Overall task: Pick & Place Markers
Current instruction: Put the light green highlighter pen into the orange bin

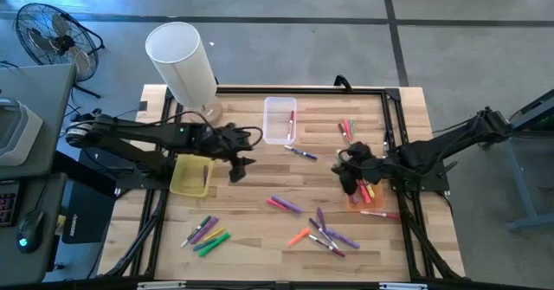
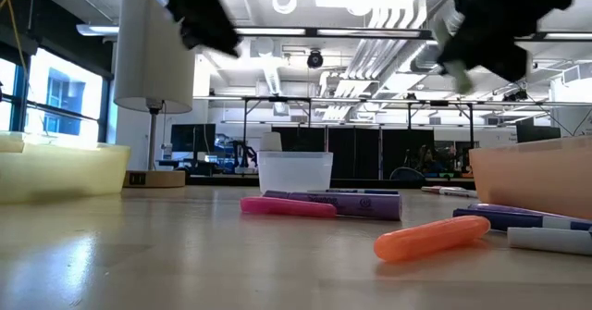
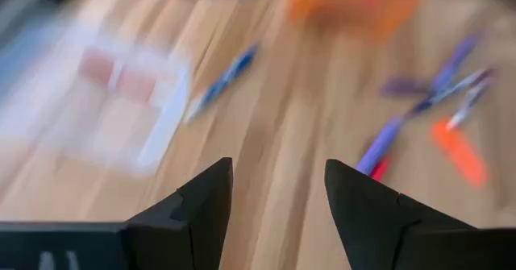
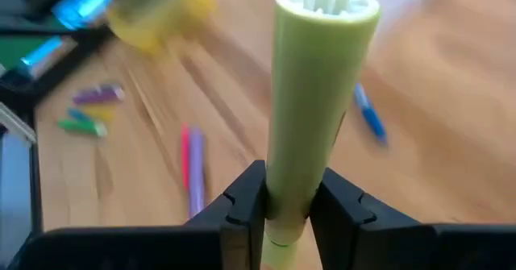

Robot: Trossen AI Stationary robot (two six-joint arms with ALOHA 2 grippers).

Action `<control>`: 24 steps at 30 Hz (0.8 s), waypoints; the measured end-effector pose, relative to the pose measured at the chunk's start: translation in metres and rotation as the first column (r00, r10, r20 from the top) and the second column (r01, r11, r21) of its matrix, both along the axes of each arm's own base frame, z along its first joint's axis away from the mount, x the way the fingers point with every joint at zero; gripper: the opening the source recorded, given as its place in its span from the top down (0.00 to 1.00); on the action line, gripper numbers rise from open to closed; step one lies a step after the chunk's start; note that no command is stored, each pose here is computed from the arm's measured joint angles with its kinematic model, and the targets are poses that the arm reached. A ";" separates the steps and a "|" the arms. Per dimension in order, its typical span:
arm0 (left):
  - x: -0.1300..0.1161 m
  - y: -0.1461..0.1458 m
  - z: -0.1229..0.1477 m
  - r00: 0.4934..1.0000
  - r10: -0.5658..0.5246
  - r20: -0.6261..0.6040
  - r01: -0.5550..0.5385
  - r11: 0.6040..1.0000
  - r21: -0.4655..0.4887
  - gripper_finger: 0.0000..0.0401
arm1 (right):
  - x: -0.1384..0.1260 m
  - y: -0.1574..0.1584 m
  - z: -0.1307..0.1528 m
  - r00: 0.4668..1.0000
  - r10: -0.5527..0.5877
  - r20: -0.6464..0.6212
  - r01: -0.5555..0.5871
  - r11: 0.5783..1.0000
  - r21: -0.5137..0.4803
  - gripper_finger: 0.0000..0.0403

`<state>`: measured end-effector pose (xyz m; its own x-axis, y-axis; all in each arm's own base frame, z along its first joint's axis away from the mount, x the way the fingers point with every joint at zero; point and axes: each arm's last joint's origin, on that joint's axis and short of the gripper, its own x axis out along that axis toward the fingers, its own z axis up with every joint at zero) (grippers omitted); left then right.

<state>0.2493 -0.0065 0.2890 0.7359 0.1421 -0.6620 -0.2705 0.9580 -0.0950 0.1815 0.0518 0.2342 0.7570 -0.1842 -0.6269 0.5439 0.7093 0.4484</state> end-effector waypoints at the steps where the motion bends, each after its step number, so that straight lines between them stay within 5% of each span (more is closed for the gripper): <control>1: -0.006 0.001 -0.005 0.998 0.036 -0.048 -0.036 0.999 -0.009 0.52 | -0.005 -0.001 -0.003 0.999 -0.014 -0.053 0.016 0.999 0.051 0.82; 6: -0.020 0.001 -0.039 0.978 0.133 -0.158 -0.143 0.988 -0.055 0.52 | -0.020 0.000 -0.018 0.957 -0.037 -0.286 0.099 0.974 0.205 0.85; 12: -0.046 -0.011 -0.066 0.981 0.158 -0.112 -0.171 0.979 -0.115 0.52 | -0.028 0.010 -0.022 0.931 -0.006 -0.365 0.127 0.943 0.308 0.82; 18: -0.070 -0.019 -0.059 0.978 0.205 0.026 -0.200 0.972 -0.122 0.52 | -0.039 0.013 -0.026 0.875 0.008 -0.485 0.185 0.918 0.351 0.83; 24: -0.082 -0.019 -0.045 0.964 0.235 0.126 -0.221 0.968 -0.117 0.52 | -0.038 0.014 -0.026 0.879 0.031 -0.475 0.171 0.911 0.375 0.78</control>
<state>0.1669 -0.0256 0.2438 0.7768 0.2547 -0.5759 -0.4583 0.8559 -0.2396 0.1440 0.0660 0.2086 0.3555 0.1133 -0.9278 0.7988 0.4785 0.3645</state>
